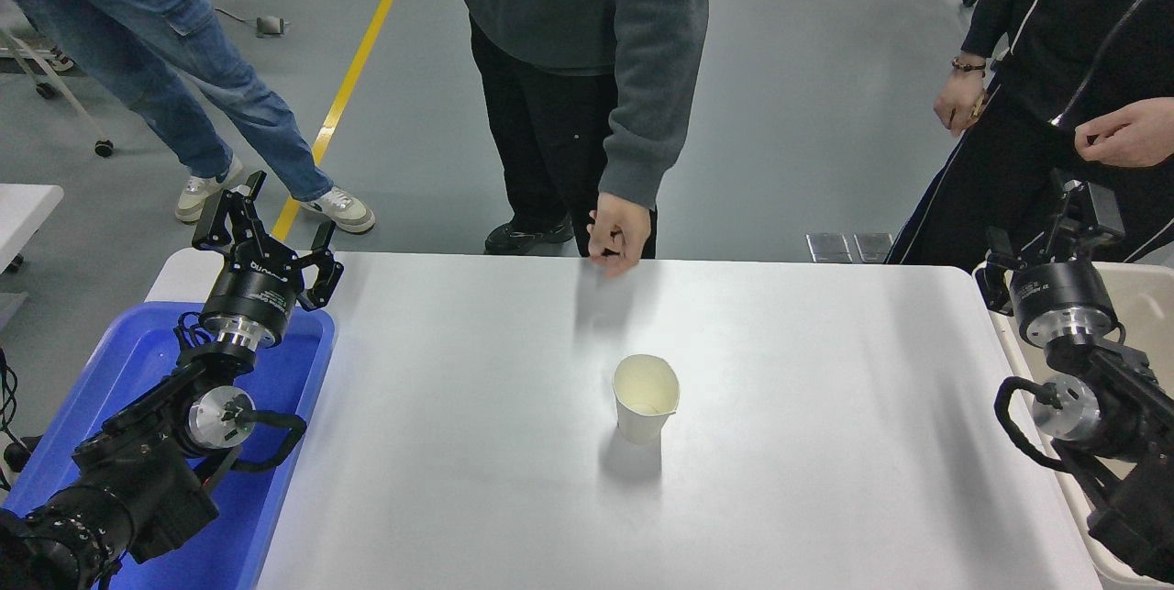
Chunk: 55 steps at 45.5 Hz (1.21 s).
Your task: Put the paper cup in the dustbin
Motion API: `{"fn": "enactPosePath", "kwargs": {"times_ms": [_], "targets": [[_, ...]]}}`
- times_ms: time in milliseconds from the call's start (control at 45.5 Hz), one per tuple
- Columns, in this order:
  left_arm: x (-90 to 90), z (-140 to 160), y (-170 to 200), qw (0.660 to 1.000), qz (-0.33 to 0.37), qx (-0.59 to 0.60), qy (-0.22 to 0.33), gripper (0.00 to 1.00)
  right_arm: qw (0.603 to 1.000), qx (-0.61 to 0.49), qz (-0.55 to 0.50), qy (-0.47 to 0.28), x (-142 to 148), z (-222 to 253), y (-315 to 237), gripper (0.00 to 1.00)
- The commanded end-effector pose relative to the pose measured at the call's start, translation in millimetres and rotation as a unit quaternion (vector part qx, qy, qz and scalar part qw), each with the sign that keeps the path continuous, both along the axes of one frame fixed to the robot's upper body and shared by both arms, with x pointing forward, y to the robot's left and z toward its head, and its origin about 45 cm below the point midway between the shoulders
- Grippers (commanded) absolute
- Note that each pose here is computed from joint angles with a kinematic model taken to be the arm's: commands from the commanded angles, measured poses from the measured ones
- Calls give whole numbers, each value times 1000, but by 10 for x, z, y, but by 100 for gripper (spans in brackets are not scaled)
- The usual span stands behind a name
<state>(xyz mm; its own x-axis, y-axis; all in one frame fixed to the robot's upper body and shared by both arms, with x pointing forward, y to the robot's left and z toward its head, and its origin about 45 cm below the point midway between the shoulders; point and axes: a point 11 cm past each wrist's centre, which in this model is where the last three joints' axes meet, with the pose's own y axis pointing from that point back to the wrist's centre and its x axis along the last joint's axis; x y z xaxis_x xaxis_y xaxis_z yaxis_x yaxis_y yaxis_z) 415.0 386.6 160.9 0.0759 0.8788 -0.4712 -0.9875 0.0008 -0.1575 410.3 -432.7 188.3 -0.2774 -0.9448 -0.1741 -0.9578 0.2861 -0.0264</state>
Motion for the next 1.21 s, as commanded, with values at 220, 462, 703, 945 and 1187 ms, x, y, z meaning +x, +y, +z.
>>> {"fn": "enactPosePath", "kwargs": {"times_ms": [220,462,703,945,1187], "targets": [[0,1,-1,1000,0,0,0,100,1000,1,2,-1,1,1,11,99],[0,1,-1,1000,0,0,0,100,1000,1,2,-1,1,7,9,99],[0,1,-1,1000,0,0,0,100,1000,1,1,-2,5,13,3,99],[0,1,-1,1000,0,0,0,100,1000,-1,-1,-2,0,30,-34,99],[0,1,-1,1000,0,0,0,100,1000,-2,0,0,-6,15,-30,99]]}}
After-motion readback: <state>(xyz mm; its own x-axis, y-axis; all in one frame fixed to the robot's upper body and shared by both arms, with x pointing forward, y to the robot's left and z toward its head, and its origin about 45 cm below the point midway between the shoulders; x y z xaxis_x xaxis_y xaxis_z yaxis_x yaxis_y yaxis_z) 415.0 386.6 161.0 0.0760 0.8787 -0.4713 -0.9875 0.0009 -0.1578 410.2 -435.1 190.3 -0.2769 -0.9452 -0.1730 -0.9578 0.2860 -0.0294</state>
